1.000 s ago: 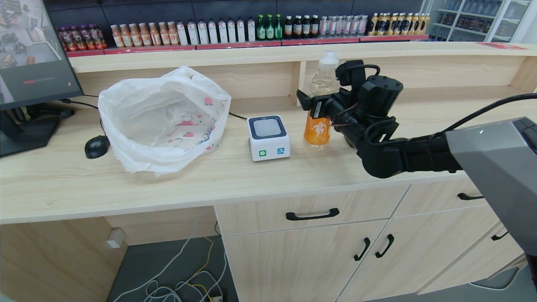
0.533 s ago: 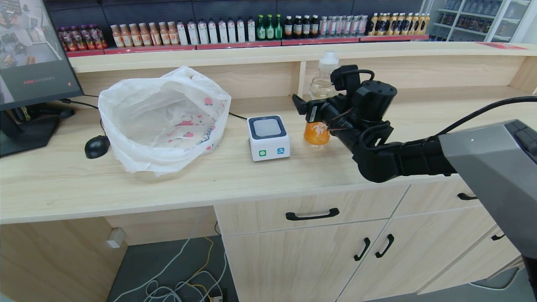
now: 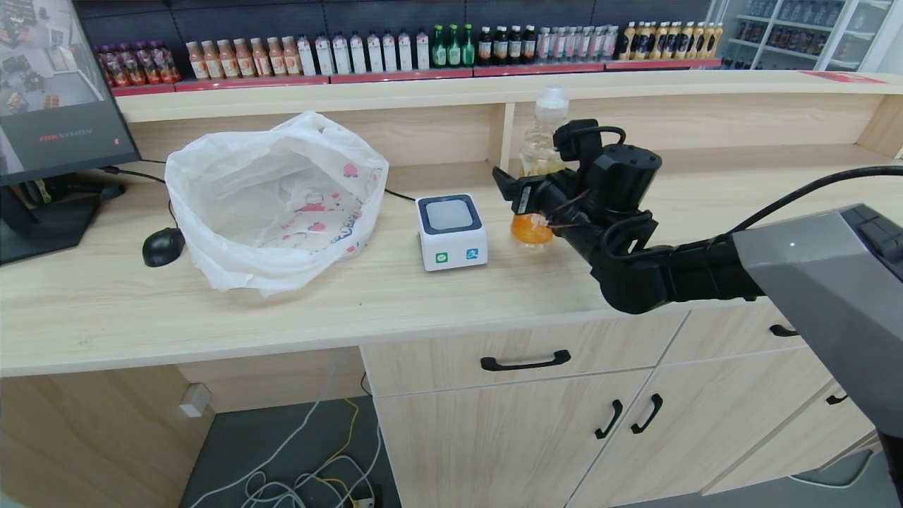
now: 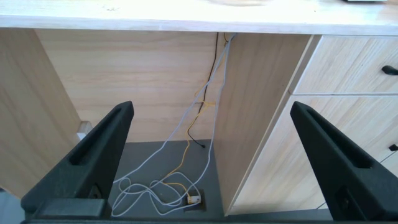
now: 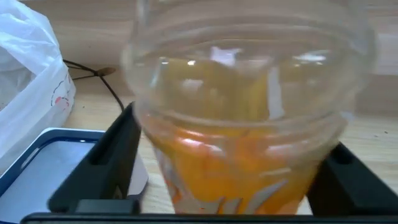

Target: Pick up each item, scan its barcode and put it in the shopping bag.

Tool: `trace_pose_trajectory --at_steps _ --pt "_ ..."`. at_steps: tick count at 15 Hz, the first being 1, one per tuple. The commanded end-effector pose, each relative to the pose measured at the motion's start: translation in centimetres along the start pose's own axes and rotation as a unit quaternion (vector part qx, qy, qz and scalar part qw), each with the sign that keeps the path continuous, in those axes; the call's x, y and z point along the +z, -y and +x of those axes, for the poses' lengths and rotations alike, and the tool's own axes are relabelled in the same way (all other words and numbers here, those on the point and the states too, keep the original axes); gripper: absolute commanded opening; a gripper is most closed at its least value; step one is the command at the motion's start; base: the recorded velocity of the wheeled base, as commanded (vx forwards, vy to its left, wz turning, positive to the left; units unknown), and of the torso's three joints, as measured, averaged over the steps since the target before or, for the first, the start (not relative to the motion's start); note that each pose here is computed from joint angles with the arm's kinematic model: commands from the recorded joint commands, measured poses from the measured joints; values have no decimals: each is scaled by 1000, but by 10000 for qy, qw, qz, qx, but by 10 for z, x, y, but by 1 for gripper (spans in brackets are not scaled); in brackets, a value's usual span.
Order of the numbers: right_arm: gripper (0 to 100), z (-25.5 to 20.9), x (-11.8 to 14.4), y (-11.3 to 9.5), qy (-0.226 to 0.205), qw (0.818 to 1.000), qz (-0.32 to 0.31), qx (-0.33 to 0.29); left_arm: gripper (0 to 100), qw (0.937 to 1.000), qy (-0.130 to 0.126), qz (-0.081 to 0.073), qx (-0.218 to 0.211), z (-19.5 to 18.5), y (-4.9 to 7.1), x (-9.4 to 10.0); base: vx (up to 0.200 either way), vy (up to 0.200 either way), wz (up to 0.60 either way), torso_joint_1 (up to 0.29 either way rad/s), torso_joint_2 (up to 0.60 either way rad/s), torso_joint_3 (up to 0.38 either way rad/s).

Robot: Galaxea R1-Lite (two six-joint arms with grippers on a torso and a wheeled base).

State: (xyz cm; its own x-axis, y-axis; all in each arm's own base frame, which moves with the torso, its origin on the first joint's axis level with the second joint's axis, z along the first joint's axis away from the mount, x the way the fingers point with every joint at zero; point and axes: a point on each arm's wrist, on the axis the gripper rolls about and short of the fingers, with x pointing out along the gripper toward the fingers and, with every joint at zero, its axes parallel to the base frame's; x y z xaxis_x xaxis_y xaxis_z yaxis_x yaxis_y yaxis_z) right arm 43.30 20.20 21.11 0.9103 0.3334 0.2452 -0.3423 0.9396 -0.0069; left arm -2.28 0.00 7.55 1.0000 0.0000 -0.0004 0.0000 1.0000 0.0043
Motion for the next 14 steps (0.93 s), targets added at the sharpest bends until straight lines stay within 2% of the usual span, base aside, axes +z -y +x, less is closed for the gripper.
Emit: trace_pose_trajectory --at_steps 1,4,14 --pt "0 0 2 2 14 10000 5 -13 100 10000 2 2 0 0 0 0 0 0 0 0 0 0" --pt "0 0 5 11 106 9999 -11 -96 100 10000 2 2 0 0 0 0 0 0 0 0 0 0" --pt "0 -3 18 12 275 9996 14 -69 100 10000 2 2 0 0 0 0 0 0 0 0 0 0"
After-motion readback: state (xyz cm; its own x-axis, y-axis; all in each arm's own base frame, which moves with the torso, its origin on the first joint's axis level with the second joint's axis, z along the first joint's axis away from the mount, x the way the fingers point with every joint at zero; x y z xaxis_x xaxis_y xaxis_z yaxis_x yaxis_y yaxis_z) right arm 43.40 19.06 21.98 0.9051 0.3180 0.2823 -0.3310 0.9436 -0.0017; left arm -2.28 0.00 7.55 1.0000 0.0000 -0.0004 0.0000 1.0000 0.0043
